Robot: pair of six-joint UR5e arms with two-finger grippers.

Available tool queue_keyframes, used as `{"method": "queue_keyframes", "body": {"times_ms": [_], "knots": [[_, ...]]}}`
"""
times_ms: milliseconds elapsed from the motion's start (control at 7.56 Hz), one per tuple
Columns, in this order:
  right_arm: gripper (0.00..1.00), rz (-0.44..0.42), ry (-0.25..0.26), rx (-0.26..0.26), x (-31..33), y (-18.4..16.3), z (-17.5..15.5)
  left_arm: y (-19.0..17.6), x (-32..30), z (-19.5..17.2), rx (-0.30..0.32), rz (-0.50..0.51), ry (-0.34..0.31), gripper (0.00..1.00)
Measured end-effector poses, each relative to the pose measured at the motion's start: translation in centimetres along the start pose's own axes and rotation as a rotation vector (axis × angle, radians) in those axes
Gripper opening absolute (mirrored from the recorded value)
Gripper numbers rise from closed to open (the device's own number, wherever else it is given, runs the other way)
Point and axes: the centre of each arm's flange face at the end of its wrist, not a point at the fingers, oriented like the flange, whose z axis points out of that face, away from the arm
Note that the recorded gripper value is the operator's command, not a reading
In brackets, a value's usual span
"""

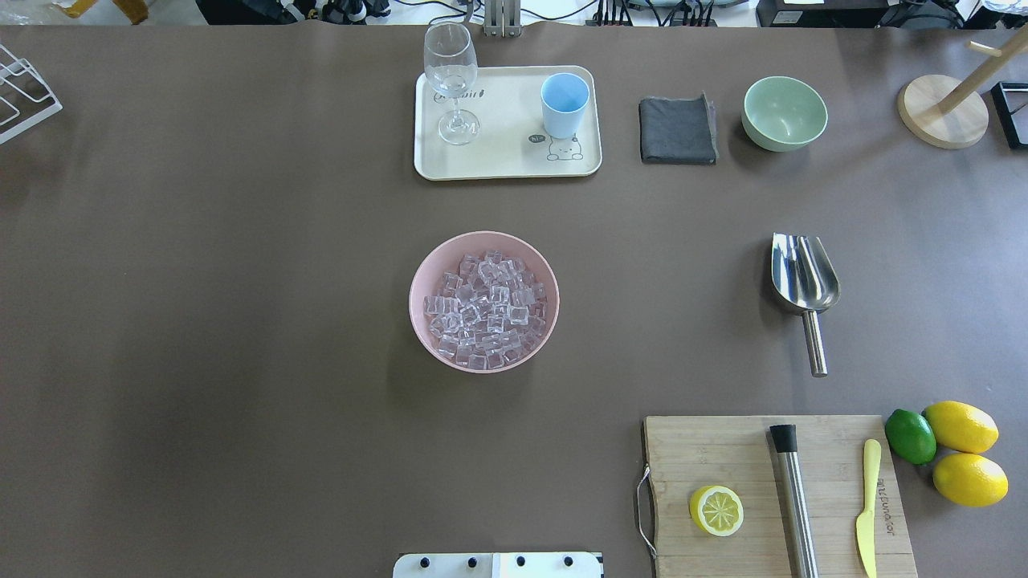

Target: Put ice in cup with scoop

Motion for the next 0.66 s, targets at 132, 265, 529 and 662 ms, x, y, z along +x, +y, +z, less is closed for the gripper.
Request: {"method": "queue_keyframes", "body": {"times_ms": [132,265,529,662], "knots": [[1.00,0.022,-0.014,0.001,-2.7,-0.9,0.1,-0.4,1.4,0.4,-0.007,0.028,0.000,0.98],[1.00,0.037,-0.025,0.011,-6.4,-1.8,0.7,-0.6,2.4,0.5,-0.008,0.047,0.003,0.98],[1.00,0.122,-0.068,0.031,-13.4,-2.3,3.1,-1.4,4.8,-0.3,0.007,0.082,0.015,0.98],[1.00,0.155,-0.090,0.024,-17.2,-1.8,4.3,-1.7,6.7,-0.6,0.013,0.112,0.022,0.98]]}}
